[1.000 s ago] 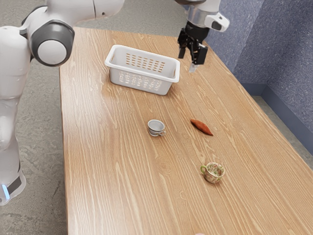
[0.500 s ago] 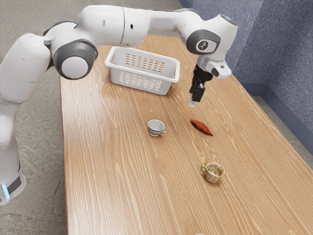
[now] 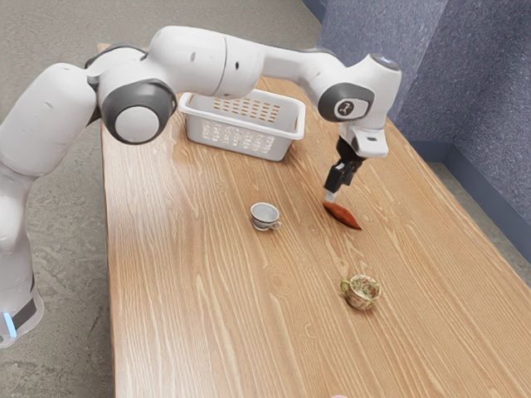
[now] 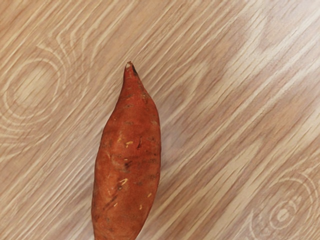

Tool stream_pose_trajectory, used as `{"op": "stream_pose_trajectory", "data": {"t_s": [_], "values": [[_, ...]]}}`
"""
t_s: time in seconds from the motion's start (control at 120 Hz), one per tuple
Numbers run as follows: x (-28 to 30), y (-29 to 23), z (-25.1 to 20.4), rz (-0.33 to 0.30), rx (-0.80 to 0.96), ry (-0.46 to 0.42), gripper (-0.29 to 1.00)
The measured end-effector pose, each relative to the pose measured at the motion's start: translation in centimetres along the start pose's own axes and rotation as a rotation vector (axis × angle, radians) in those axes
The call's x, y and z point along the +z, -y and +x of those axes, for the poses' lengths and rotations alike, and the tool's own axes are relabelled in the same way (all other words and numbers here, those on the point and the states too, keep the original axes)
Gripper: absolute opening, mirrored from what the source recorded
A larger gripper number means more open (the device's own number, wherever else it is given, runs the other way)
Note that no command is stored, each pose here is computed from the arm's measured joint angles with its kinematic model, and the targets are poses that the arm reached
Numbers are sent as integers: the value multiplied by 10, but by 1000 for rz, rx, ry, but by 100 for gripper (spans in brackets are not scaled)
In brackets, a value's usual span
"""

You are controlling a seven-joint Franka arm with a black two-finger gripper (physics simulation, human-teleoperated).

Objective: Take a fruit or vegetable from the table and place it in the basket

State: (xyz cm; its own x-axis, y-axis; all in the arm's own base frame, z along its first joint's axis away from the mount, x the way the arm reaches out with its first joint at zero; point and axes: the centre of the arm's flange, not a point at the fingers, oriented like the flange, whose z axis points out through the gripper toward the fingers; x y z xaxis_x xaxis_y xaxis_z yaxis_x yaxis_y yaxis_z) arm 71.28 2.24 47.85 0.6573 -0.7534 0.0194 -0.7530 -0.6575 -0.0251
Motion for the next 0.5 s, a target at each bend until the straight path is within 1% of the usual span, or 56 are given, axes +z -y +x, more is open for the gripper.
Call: {"op": "stream_pose_trajectory", "data": {"t_s": [0.15, 0.308, 0.5], "values": [[12, 7, 3, 5, 42, -27, 70], [39, 11, 11, -6, 83, -35, 70], [57, 14, 16, -6, 119, -41, 70]]}}
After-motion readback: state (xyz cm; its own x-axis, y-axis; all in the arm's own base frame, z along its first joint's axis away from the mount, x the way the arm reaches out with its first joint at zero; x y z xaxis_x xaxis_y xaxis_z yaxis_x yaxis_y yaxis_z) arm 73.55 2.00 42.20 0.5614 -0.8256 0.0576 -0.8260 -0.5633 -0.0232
